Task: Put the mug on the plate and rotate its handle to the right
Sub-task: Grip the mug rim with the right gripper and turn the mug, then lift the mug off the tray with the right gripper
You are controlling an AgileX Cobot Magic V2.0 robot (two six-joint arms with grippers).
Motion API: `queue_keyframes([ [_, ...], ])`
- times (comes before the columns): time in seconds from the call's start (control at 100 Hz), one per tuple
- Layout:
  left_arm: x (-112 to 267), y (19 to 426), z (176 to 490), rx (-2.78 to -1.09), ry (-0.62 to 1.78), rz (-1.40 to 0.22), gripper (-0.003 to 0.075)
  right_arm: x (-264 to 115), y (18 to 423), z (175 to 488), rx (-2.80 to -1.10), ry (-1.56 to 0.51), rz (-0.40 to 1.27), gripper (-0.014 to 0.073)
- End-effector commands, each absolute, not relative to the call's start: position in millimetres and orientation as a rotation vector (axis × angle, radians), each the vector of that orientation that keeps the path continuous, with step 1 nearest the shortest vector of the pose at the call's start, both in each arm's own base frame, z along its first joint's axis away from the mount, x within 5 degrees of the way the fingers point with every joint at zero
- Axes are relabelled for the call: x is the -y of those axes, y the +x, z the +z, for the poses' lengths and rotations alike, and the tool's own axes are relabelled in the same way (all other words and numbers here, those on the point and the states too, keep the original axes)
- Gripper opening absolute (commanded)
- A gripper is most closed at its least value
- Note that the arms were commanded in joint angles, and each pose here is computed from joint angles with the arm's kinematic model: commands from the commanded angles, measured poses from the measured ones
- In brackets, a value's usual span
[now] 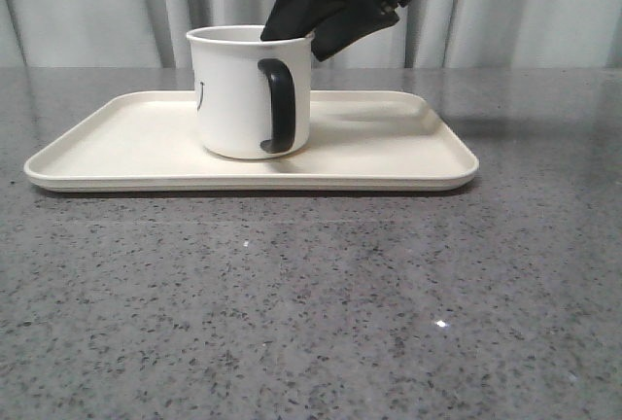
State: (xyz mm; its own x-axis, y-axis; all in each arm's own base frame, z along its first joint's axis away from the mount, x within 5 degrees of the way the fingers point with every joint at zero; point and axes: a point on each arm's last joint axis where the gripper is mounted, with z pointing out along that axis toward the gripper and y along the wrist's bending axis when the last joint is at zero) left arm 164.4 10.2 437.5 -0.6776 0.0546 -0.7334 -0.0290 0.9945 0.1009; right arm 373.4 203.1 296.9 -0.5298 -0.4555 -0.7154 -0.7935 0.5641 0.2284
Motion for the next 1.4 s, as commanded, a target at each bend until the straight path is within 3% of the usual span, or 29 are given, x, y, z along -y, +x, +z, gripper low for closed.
queue_keyframes([
  [0.0,-10.7,162.9,449.5,-2.226,0.005,0.134,-0.0020,-202.1,366.3,329.1,-2.100,-0.970,0.742,0.0528],
  [0.12,-10.7,162.9,449.5,-2.226,0.005,0.134,-0.0020,-202.1,366.3,329.1,-2.100,-0.970,0.742,0.0474],
  [0.38,-10.7,162.9,449.5,-2.226,0.005,0.134,-0.0020,-202.3,365.1,328.6,-2.106,-0.982,0.750,0.0099],
  [0.55,-10.9,162.9,449.5,-2.226,0.005,0.136,-0.0020,-202.3,364.6,328.4,-2.108,-0.986,0.753,-0.0068],
  [0.83,-10.9,162.9,449.5,-2.226,0.005,0.136,-0.0020,-203.0,364.4,335.1,-2.092,-0.999,0.758,-0.0062],
  [1.09,-10.9,162.7,449.2,-2.230,0.005,0.136,-0.0020,-204.9,356.6,384.4,-1.978,-1.124,0.772,-0.0062],
  [1.39,-10.9,162.7,449.2,-2.230,0.005,0.136,-0.0020,-193.5,342.4,428.1,-1.915,-1.325,0.599,-0.0067],
])
